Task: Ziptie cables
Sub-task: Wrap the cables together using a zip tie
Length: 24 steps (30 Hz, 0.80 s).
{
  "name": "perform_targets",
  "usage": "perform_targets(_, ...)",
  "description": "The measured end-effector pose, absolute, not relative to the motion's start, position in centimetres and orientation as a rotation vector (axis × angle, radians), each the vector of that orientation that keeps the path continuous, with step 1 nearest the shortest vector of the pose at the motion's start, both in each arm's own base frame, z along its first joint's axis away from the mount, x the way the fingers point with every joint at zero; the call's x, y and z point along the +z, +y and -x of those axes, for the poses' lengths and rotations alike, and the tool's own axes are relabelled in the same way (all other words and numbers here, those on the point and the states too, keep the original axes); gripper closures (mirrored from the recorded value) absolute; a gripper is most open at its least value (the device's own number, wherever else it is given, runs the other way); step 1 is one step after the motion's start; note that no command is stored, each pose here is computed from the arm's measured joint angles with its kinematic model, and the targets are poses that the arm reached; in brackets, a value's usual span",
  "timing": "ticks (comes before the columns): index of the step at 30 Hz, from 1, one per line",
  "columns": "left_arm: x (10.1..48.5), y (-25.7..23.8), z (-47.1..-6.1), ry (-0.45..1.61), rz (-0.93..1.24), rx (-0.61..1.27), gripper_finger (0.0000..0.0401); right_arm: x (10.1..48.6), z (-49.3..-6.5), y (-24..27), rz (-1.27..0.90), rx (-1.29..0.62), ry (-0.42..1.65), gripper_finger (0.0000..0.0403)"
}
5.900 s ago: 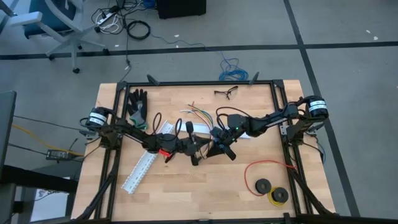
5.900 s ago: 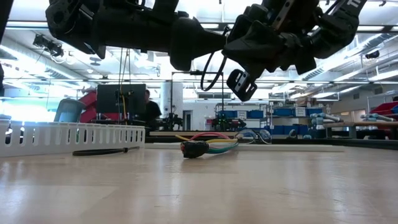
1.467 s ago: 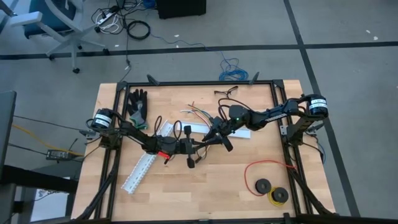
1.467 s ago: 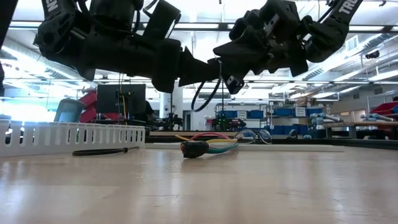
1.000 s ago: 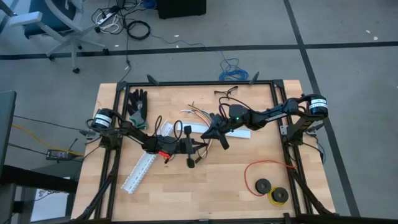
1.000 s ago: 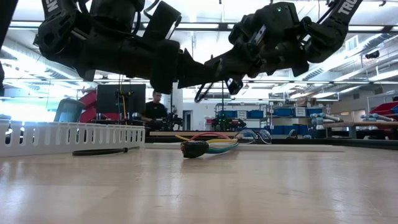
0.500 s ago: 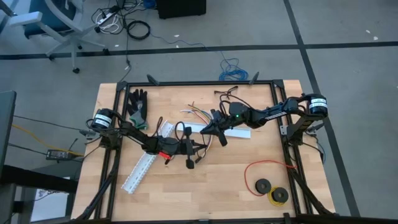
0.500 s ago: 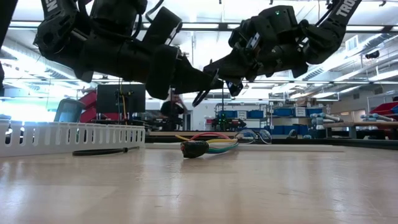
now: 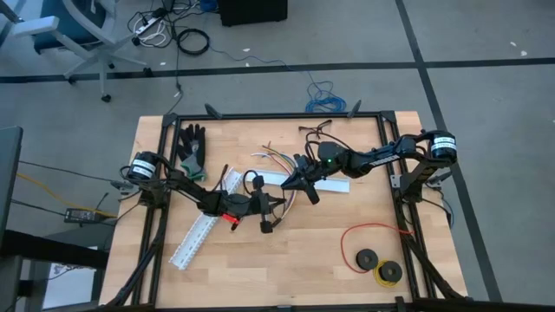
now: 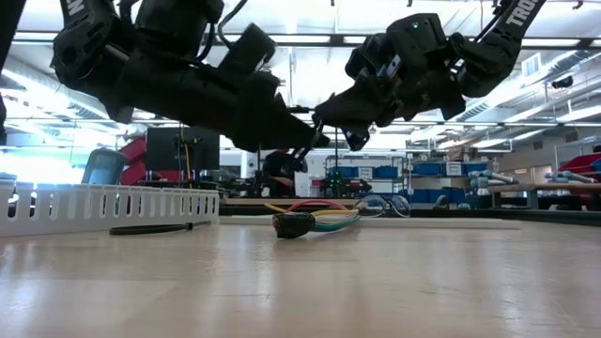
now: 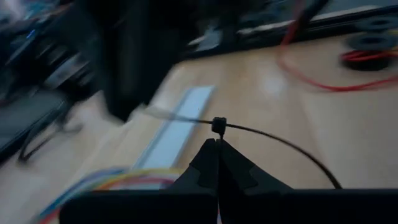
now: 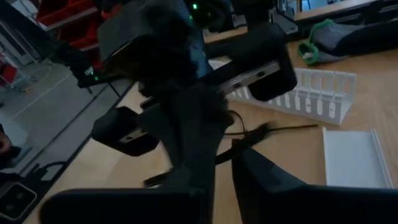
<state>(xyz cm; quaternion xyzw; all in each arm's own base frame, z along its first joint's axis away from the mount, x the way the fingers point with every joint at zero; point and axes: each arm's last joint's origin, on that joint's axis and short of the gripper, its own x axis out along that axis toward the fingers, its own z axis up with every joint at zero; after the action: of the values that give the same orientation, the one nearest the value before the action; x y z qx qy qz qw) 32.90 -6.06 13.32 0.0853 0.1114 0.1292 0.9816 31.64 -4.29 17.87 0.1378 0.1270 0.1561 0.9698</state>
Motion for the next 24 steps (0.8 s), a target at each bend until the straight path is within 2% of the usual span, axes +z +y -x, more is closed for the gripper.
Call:
perform_targets(5, 13.2, -6.1, -33.5, 0.344, -0.13, 0.416, 0.04, 17.6, -31.5, -4.6, -0.253, 0.309, 0.274, 0.0308)
perform_targets(12, 15.5, -6.4, -35.1, 0.68, -0.152, 0.517, 0.04, 18.1, -30.2, -6.7, -0.301, 0.286, 0.347, 0.0262)
perform_targets(17, 17.5, -6.4, -35.1, 0.849, -0.131, 0.585, 0.04, 19.6, -27.5, -7.2, -0.272, 0.226, 0.479, 0.0259)
perform_targets(24, 17.5, -6.3, -34.0, 0.961, 0.043, 0.665, 0.04, 22.5, -22.5, -4.5, -0.107, -0.027, 0.703, 0.0278)
